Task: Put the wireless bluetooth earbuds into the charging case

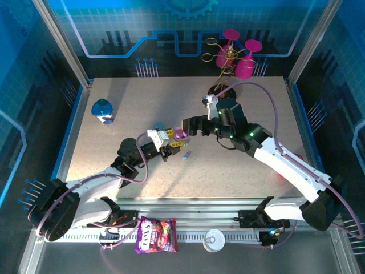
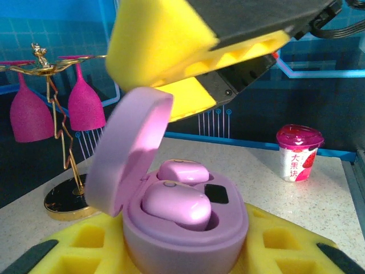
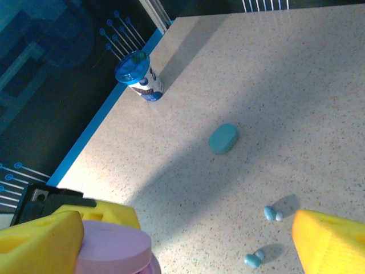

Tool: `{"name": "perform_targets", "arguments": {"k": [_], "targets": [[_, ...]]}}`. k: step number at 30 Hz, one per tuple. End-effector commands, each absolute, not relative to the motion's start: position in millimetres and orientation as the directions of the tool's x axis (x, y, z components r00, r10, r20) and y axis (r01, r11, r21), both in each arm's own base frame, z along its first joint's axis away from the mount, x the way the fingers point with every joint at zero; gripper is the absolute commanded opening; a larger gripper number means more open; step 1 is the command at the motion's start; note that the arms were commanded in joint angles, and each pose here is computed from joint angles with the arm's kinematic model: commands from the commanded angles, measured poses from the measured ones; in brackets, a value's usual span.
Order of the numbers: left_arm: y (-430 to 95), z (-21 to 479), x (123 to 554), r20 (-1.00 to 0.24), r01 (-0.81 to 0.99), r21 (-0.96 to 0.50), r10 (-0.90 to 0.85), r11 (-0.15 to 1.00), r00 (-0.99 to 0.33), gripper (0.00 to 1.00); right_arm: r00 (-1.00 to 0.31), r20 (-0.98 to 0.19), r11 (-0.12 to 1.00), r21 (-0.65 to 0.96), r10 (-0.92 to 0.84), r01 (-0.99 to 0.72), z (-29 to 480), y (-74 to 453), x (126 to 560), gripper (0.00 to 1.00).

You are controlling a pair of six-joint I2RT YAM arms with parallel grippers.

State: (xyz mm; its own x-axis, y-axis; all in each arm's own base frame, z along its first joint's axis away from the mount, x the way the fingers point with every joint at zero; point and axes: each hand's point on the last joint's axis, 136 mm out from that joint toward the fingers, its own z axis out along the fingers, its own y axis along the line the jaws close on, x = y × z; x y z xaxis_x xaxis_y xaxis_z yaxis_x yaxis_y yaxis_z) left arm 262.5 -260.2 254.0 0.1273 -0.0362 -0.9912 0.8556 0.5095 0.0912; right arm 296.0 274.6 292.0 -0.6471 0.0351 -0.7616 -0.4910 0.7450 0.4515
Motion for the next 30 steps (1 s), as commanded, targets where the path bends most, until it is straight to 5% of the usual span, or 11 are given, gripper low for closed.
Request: {"name": "perform_targets", "arguments": {"k": [1,9,23,30], "targets": [[-258,279,259,-0.979,0.846,0.111,-0.087,0.521,0.182,0.28,-0.676,-0.736,0.734,0.454,-0.01,-0.505,282,269,279,0.94],[-261,282,260,-0.979,0.855,0.098,-0.104,0.509,0.174,0.28,-0.678,-0.731,0.64,0.561,0.085,-0.524,302,266,261,0.92],[-265,311,255,-0.957,0.886,0.054,-0.229,0.461,0.177,0.28,-0.885,-0.384,0.166,0.922,0.262,-0.351,302,290,243,0.83],[-267,314,254,-0.955,0.894,0.049,-0.242,0.445,0.173,0.28,-0.91,-0.315,0.064,0.949,0.27,-0.31,298,302,246,0.78]]}}
